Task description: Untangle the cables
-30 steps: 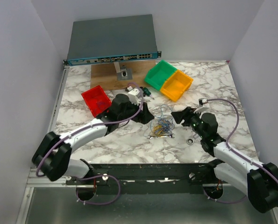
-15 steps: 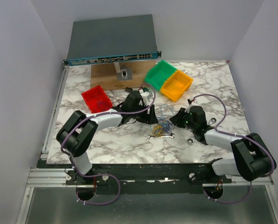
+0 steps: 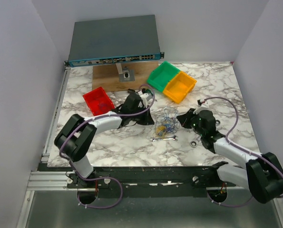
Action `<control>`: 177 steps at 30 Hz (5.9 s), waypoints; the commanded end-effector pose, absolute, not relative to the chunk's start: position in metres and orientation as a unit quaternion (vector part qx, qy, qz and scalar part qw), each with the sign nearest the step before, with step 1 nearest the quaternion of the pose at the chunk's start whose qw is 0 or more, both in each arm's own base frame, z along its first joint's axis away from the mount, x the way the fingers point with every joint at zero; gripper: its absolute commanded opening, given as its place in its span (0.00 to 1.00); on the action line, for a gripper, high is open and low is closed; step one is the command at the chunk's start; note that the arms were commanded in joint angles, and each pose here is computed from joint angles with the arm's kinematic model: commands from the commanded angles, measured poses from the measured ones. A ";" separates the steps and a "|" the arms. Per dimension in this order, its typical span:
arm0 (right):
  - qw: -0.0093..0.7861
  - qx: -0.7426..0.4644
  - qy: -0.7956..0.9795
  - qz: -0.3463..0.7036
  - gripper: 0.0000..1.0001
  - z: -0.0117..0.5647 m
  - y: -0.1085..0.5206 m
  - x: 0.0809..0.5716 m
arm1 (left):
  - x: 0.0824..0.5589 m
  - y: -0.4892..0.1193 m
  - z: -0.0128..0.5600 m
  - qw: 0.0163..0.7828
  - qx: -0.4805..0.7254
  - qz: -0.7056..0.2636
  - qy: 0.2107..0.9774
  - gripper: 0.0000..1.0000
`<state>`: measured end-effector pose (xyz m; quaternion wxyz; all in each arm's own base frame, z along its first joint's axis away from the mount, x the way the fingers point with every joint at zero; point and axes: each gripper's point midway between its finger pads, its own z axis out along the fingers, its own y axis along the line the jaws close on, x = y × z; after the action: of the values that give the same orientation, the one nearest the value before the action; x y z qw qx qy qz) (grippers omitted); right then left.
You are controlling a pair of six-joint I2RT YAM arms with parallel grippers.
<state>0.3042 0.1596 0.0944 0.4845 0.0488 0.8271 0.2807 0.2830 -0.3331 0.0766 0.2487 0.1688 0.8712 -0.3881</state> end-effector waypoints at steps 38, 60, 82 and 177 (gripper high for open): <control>0.605 0.241 0.749 0.119 0.63 0.139 0.049 0.285 | 0.300 -0.111 0.189 0.629 -0.143 -0.199 0.738 0.00; 0.433 -0.197 0.849 0.233 0.91 0.104 0.320 0.282 | 0.303 -0.144 0.188 0.596 -0.075 -0.236 0.763 0.00; 0.402 0.062 0.907 -0.113 0.64 0.024 0.181 0.308 | 0.295 -0.082 0.194 0.639 -0.177 -0.141 0.735 0.00; 0.444 -0.039 0.864 0.237 0.01 0.246 0.190 0.275 | 0.294 -0.302 0.129 0.367 0.242 -0.356 0.825 0.67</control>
<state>0.2792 0.1854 0.2195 0.4376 -0.0413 0.8728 0.2121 0.2942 -0.3043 0.1259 0.3634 0.2396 0.8240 -0.3628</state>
